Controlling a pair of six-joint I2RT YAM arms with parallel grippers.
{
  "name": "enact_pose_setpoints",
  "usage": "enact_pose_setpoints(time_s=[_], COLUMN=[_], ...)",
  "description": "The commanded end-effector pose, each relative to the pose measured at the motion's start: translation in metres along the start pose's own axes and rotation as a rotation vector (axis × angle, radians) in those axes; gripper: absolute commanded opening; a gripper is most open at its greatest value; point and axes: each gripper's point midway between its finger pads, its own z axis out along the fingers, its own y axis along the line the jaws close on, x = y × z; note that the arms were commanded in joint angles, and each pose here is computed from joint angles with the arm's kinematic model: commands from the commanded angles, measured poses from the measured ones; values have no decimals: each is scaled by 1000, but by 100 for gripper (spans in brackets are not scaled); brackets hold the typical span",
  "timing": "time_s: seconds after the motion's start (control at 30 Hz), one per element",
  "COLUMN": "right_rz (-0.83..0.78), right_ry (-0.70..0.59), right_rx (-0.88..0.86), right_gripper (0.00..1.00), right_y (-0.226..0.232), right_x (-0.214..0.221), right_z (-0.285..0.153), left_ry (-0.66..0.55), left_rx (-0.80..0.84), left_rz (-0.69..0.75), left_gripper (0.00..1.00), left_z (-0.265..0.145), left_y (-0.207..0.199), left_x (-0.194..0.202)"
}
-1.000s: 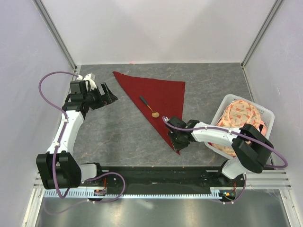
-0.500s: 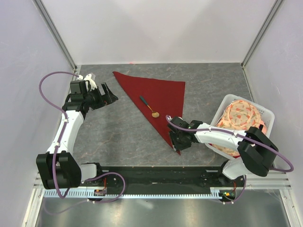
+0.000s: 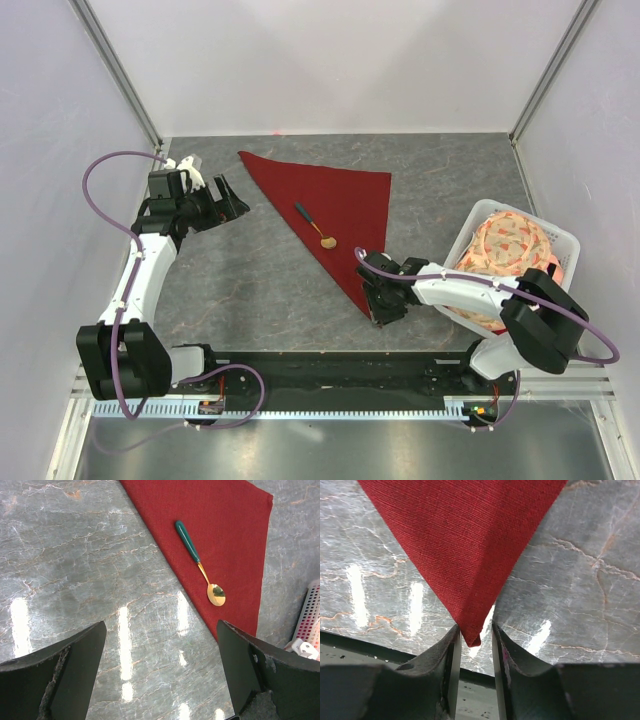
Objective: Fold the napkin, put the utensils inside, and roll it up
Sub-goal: Fold the napkin
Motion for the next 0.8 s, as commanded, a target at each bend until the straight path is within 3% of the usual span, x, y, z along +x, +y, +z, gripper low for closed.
enact_pose_setpoints(time_s=[0.0,0.23,0.77], right_rz=[25,5,-19], right_ry=[23,37,58], right_rx=[8,16,-16], right_gripper=[37,31,0], right_y=[-1,-3,2], right_x=[8,9,13], right_z=[3,10,3], left_ry=[-26,-27,-25], left_rx=[44,40,39], left_rz=[0,-1,-2], left_gripper=[98,98,98], left_z=[0,0,1], left_y=[-10,-8,-8], left_x=[-6,-6,-6])
